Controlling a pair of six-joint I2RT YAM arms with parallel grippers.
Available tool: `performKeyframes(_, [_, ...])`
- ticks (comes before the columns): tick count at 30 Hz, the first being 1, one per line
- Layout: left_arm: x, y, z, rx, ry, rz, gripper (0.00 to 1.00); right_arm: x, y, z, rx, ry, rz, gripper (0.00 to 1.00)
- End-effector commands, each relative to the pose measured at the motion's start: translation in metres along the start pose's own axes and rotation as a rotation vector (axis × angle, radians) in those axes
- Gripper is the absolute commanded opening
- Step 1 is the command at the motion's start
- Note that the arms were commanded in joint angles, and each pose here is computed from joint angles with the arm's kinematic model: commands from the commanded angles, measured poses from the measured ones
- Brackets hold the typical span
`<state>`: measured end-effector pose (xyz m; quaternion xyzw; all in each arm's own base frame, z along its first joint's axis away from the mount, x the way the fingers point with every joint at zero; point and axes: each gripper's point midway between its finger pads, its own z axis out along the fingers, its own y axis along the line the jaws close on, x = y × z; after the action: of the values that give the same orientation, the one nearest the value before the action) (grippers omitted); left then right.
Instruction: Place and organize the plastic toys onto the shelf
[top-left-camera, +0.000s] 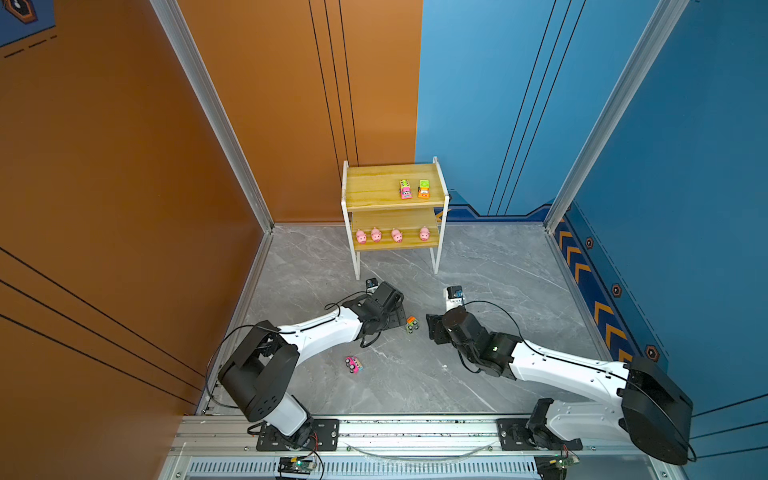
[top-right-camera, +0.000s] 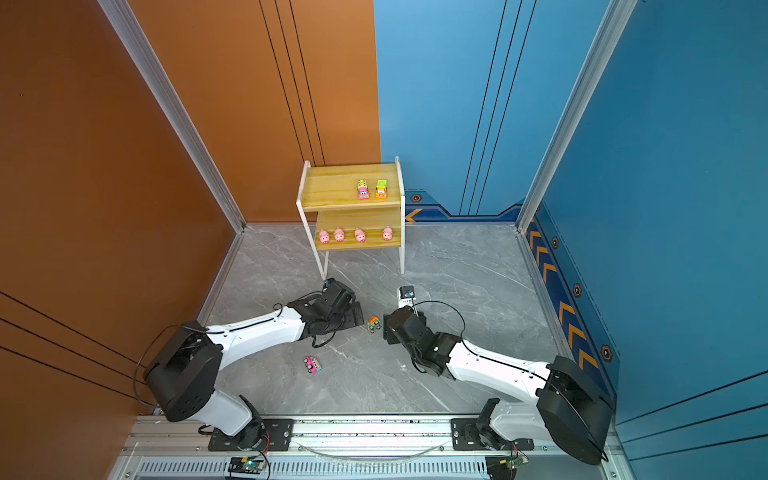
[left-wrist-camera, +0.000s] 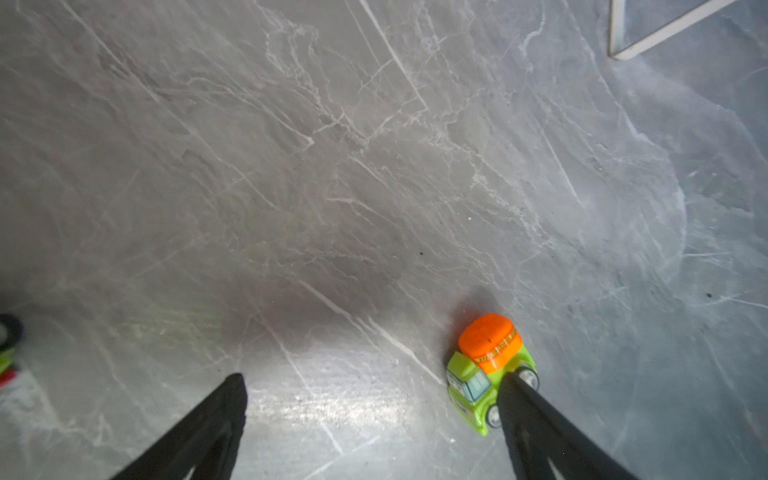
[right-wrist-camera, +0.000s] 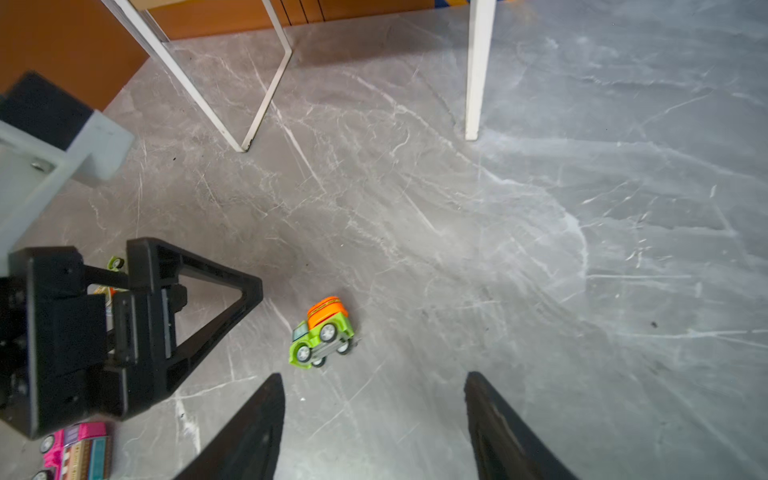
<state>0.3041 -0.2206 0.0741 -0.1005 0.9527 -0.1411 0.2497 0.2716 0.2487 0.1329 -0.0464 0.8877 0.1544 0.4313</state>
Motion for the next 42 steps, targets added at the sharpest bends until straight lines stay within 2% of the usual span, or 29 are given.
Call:
performKeyframes(1, [0.009,-0.001,-0.017,0.07,0.055,0.114,0.98,0.01,-0.006,0.001,0.124,0.091,0.104,0.7])
performKeyframes(5, [0.005,0.009,-0.027,0.059,0.005,0.219,0.98,0.008,0.004,0.011,0.161,0.143,0.21,0.71])
performKeyframes(10, [0.009,0.012,-0.031,0.102,-0.05,0.272,0.98,0.016,0.007,0.032,0.187,0.254,0.428,0.7])
performKeyframes(16, [0.019,0.007,-0.027,0.186,-0.103,0.338,0.98,0.018,0.012,0.047,0.256,0.324,0.591,0.67])
performKeyframes(24, [0.03,-0.004,-0.029,0.29,-0.157,0.447,0.98,0.026,0.025,0.069,0.322,0.401,0.685,0.67])
performKeyframes(42, [0.029,0.001,-0.042,0.328,-0.215,0.444,0.98,0.055,0.023,0.1,0.418,0.472,0.746,0.65])
